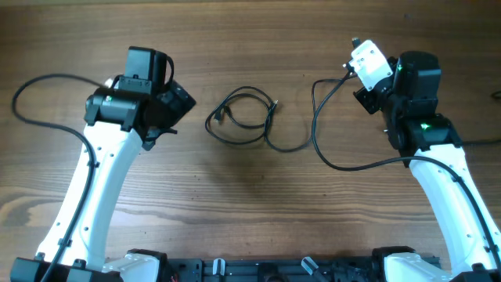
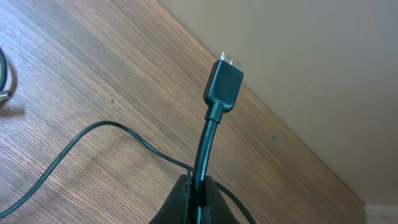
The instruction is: Untangle cables
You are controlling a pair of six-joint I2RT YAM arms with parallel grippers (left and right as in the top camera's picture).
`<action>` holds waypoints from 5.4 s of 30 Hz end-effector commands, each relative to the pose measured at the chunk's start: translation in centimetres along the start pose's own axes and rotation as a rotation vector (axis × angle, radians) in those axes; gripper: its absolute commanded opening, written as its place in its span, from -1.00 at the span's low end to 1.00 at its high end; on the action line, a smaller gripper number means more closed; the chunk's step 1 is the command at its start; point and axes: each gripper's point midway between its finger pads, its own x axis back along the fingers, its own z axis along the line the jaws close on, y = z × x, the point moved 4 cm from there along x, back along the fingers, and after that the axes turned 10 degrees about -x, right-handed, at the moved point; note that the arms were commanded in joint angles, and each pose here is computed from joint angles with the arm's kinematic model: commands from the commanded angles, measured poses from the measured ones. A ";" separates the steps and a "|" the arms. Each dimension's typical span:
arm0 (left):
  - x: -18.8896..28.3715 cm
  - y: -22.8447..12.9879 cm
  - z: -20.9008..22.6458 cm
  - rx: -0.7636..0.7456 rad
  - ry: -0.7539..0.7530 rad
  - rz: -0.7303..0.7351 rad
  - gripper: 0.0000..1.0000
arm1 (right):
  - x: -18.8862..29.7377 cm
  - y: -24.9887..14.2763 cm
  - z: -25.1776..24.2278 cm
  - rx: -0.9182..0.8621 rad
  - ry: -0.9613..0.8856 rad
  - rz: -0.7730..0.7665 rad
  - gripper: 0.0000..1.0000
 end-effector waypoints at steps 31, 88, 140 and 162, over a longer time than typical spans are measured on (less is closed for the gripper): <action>-10.8 -10.0 -11.2 -1.535 -0.053 0.154 1.00 | -0.1 0.5 1.2 -0.105 0.102 -0.035 -0.91; -14.3 -9.5 -12.7 -1.533 -0.143 0.078 -0.92 | -0.1 0.2 1.2 -0.104 0.105 -0.022 -0.91; -10.9 6.6 -10.6 -0.136 -0.548 -0.103 -0.92 | -0.1 0.0 1.3 -0.082 0.106 -0.013 -0.91; -13.3 8.0 1.9 -0.088 -0.121 -0.044 -0.92 | 5.9 -9.7 -17.9 -0.773 -0.422 -0.095 -0.92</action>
